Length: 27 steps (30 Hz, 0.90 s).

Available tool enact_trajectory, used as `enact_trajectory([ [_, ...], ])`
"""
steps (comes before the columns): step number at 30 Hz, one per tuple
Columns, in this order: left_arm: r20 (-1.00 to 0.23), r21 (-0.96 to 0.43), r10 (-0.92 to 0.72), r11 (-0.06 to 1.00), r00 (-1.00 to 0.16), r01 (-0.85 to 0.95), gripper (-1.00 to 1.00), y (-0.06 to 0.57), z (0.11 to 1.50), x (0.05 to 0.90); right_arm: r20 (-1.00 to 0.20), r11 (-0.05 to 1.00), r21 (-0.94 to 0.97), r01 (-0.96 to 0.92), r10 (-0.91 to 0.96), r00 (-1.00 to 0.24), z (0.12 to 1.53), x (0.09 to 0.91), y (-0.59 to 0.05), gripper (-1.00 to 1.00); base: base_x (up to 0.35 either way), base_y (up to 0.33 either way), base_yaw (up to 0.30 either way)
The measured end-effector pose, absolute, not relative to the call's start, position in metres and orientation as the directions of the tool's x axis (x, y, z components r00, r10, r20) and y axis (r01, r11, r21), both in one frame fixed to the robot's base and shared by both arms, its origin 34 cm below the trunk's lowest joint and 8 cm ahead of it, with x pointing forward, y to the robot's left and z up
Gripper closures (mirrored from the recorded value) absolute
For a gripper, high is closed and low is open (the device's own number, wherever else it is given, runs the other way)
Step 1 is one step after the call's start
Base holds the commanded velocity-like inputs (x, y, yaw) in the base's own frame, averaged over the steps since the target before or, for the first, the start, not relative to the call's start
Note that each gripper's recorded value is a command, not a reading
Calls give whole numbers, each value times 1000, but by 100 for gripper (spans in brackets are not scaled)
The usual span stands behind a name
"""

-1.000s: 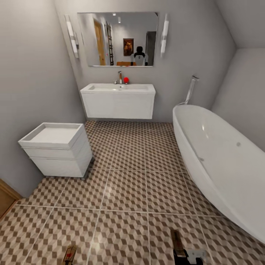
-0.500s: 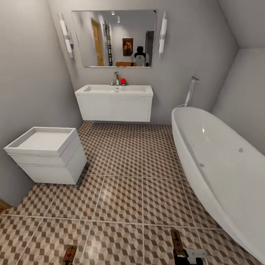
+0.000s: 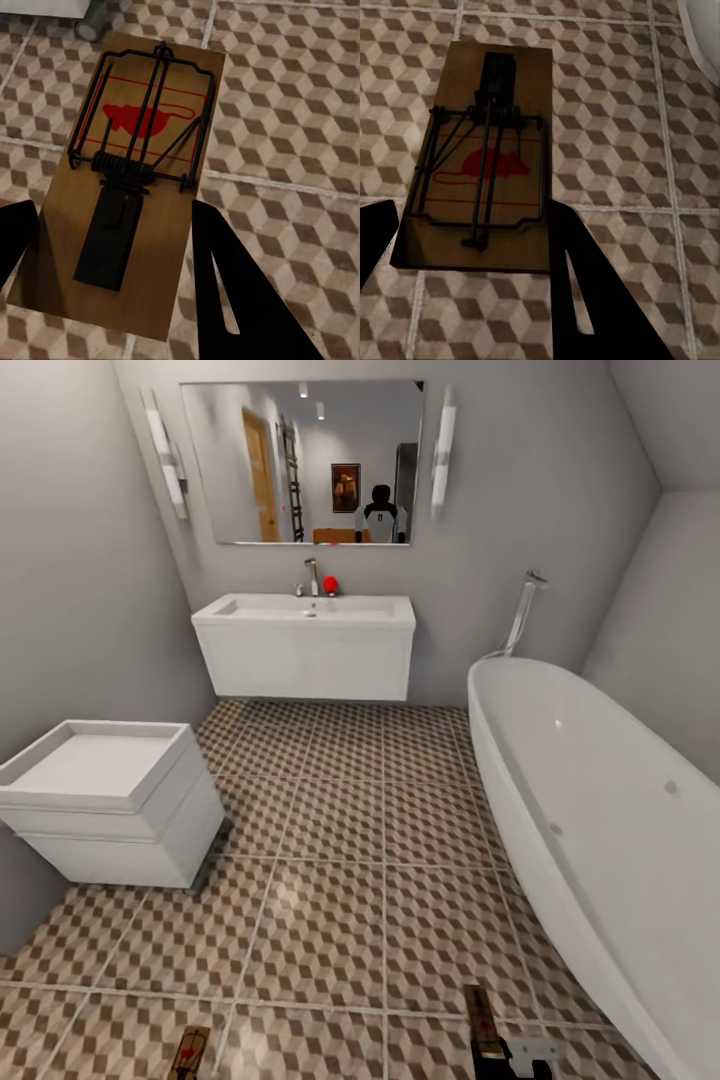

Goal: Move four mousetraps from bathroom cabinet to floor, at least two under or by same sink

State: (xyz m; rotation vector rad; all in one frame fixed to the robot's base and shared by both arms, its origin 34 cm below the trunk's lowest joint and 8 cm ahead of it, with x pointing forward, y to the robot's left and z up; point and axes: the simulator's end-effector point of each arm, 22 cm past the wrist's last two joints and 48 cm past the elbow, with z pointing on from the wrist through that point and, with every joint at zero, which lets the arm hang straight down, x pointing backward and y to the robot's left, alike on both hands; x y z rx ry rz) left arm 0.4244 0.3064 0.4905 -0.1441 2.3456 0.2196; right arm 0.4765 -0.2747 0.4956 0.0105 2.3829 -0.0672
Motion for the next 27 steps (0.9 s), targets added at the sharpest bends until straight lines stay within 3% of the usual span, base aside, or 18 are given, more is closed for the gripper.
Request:
enact_trajectory([
  [27, -710, 115, -38, 979, -704, -169, 100, 306, 491, 424, -687, 999, -46, 27, -12, -726, 496, 476, -275, 100, 332, 52, 0],
])
